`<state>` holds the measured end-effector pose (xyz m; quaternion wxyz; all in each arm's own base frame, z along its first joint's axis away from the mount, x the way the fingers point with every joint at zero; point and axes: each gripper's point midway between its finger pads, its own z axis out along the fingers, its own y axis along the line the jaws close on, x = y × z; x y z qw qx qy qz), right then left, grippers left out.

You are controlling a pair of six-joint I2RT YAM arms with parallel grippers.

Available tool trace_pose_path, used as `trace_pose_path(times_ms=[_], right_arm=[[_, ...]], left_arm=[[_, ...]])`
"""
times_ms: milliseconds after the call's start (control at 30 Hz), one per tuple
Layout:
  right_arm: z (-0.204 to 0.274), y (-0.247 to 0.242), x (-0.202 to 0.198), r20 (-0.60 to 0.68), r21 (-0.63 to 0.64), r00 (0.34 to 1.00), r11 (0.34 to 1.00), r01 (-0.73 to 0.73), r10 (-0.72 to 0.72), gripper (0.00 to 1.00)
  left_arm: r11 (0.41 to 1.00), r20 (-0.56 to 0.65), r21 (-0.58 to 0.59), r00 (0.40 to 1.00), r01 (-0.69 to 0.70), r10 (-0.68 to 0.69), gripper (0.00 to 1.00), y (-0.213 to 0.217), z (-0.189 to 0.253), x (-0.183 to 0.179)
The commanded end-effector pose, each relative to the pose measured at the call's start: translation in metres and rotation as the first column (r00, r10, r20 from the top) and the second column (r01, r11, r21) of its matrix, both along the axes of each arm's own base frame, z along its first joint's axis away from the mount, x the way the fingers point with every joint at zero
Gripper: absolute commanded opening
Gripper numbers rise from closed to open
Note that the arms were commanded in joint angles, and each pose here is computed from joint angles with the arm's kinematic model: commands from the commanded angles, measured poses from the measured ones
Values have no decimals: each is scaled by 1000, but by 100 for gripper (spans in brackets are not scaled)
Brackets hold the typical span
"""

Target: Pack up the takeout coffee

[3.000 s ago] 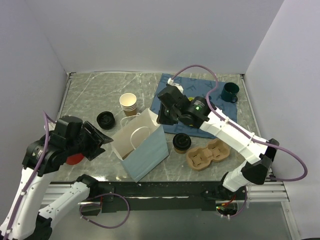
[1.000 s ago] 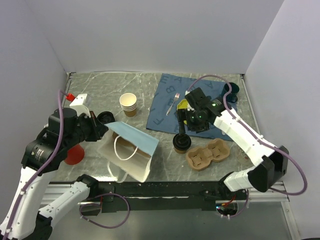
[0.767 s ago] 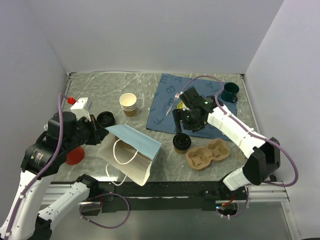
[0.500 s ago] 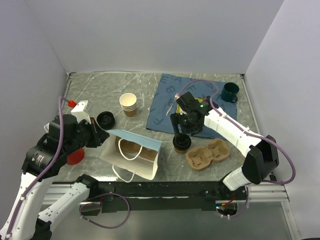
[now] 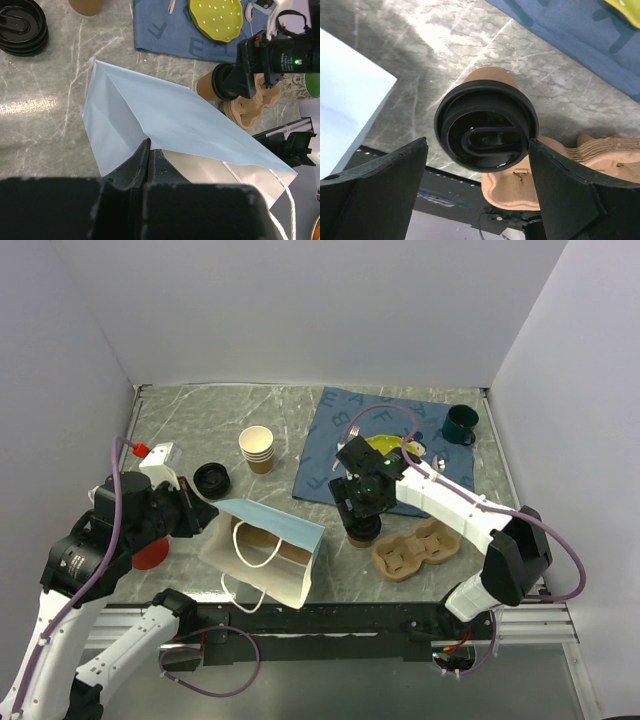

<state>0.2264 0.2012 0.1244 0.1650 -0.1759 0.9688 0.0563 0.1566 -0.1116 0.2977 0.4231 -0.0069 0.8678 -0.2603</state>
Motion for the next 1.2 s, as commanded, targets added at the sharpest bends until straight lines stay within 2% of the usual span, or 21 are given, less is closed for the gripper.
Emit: trace_pose_path(times_ms=[0,200,600,1167], right_arm=[[6,-6,16,74,-72,997,997,18,-12,88],[9,-7,20,100,-79,995,997,22,-14,88],[-7,-3,11,59,-80,998,997,12,-8,83],[-3,-3,2,61,-59,998,998,-13,16,88]], left_arm=[[1000,19,-28,1000,3,-3,1,-3,9,1],[999,9,-35,1000,4,-4,1,-5,10,2],[998,2,-61,1000,8,-8,1,-8,16,0],[998,8,-62,1000,7,-7,1,-8,19,0]])
